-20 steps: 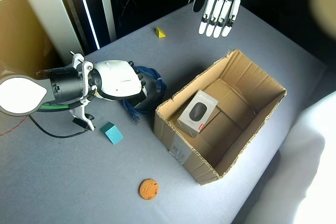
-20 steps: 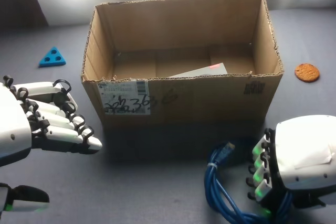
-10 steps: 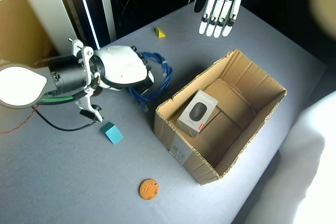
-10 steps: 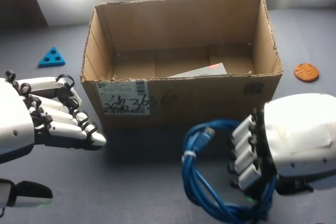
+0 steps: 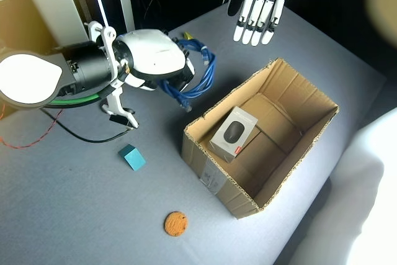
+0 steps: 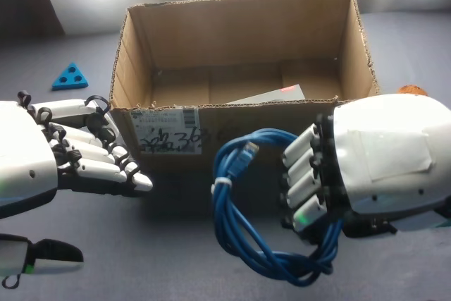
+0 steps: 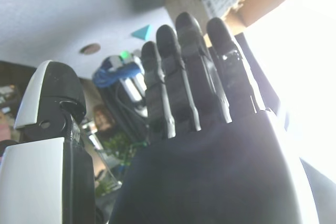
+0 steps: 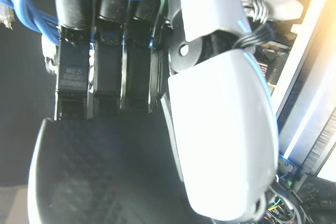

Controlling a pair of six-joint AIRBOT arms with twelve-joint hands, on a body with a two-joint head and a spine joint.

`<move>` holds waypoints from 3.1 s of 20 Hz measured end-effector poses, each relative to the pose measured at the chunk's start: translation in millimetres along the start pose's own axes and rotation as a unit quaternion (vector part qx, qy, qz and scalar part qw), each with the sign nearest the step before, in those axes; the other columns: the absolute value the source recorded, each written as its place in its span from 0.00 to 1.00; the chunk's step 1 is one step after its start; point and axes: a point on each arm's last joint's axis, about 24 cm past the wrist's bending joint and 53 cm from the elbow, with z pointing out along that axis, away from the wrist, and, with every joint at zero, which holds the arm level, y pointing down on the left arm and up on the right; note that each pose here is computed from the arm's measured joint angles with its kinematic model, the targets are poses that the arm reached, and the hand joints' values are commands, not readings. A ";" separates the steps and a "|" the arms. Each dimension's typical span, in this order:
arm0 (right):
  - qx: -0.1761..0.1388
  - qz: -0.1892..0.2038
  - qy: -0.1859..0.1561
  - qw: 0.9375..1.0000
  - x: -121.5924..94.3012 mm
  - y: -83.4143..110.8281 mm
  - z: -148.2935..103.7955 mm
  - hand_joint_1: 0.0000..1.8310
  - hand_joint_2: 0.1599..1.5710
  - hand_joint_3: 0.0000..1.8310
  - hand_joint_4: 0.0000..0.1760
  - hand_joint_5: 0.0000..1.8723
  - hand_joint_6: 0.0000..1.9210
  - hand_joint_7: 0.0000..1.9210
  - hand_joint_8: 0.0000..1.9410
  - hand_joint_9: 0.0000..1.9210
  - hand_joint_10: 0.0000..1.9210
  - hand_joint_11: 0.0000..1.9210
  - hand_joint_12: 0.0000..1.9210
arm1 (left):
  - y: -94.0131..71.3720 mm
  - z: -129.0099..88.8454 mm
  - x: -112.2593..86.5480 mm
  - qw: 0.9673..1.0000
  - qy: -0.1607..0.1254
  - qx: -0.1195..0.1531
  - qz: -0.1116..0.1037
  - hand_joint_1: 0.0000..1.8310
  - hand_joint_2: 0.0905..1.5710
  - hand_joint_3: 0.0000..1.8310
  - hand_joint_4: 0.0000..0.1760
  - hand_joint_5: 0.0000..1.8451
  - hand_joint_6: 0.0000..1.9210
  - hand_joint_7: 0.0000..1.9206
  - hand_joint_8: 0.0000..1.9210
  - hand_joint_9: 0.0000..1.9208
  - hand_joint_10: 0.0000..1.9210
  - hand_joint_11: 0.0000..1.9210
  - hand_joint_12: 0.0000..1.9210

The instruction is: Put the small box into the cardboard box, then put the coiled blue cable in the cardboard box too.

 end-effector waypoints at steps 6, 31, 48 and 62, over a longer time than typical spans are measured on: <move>-0.008 -0.029 -0.026 0.999 -30.5 5.6 5.0 0.75 0.66 0.00 0.00 0.56 0.47 0.53 0.39 0.48 0.61 0.42 0.61 | 1.2 0.0 -0.8 1.000 -0.002 -0.002 -0.002 0.39 0.74 0.00 0.00 0.28 0.00 0.28 0.00 0.26 0.00 0.00 0.46; 0.103 -0.023 -0.159 0.982 -117.4 -88.0 -4.3 0.76 0.64 0.00 0.00 0.61 0.34 0.53 0.42 0.53 0.56 0.48 0.58 | -0.3 1.2 -5.7 1.000 -0.010 -0.001 -0.003 0.39 0.73 0.00 0.00 0.28 0.00 0.29 0.00 0.28 0.00 0.01 0.46; 0.151 0.003 -0.198 0.968 -136.9 -143.2 -7.8 0.82 0.64 0.00 0.00 0.57 0.40 0.57 0.31 0.53 0.48 0.47 0.75 | -1.2 2.3 -4.9 1.000 -0.009 0.001 -0.003 0.38 0.74 0.00 0.00 0.29 0.00 0.30 0.00 0.28 0.00 0.02 0.46; 0.146 0.000 -0.200 0.969 -137.9 -141.0 -7.5 0.56 0.54 0.00 0.00 0.31 0.00 0.29 0.00 0.28 0.00 0.08 0.55 | -2.4 2.7 -6.8 1.000 -0.012 0.003 -0.003 0.38 0.74 0.00 0.00 0.28 0.00 0.29 0.00 0.27 0.00 0.01 0.47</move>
